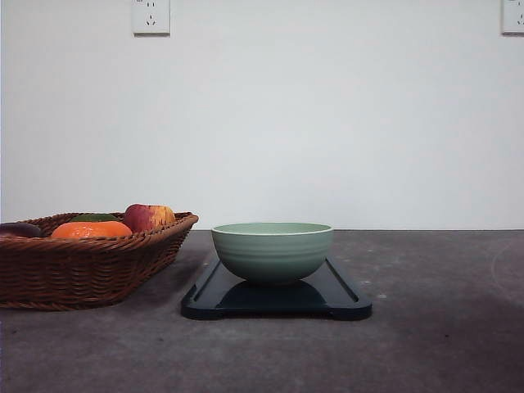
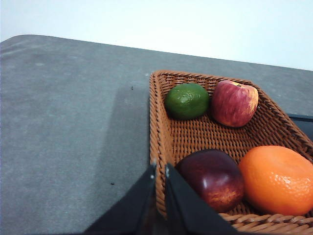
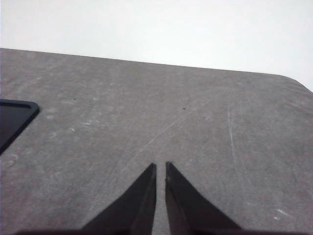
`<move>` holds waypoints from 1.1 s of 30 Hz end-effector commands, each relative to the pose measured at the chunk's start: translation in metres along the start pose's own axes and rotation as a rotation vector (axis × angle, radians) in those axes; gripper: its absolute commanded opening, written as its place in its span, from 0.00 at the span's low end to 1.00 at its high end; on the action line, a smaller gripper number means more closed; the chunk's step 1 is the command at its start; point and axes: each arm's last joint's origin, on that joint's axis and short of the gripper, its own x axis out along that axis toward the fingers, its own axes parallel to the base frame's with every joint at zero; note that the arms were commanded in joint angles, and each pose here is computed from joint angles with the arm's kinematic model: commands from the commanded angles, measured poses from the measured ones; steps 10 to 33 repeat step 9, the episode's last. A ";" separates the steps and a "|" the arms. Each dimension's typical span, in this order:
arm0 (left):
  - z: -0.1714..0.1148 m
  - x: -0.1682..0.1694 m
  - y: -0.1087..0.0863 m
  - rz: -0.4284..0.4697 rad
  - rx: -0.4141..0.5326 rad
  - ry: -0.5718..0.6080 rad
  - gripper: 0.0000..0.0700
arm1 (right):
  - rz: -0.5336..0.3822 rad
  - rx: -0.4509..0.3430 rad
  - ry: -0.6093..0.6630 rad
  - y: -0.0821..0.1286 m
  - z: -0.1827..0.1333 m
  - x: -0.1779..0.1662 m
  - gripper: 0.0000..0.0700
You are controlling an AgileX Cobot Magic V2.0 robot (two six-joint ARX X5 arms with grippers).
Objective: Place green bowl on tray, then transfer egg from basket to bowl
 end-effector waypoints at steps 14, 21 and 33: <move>-0.006 0.002 0.001 0.006 -0.002 0.020 0.03 | 0.003 0.012 -0.009 0.000 0.000 0.000 0.04; -0.006 0.002 0.001 0.006 -0.002 0.020 0.03 | 0.003 0.012 -0.009 0.000 0.000 0.000 0.04; -0.006 0.002 0.001 0.006 -0.002 0.020 0.03 | 0.003 0.012 -0.009 0.000 0.000 0.000 0.04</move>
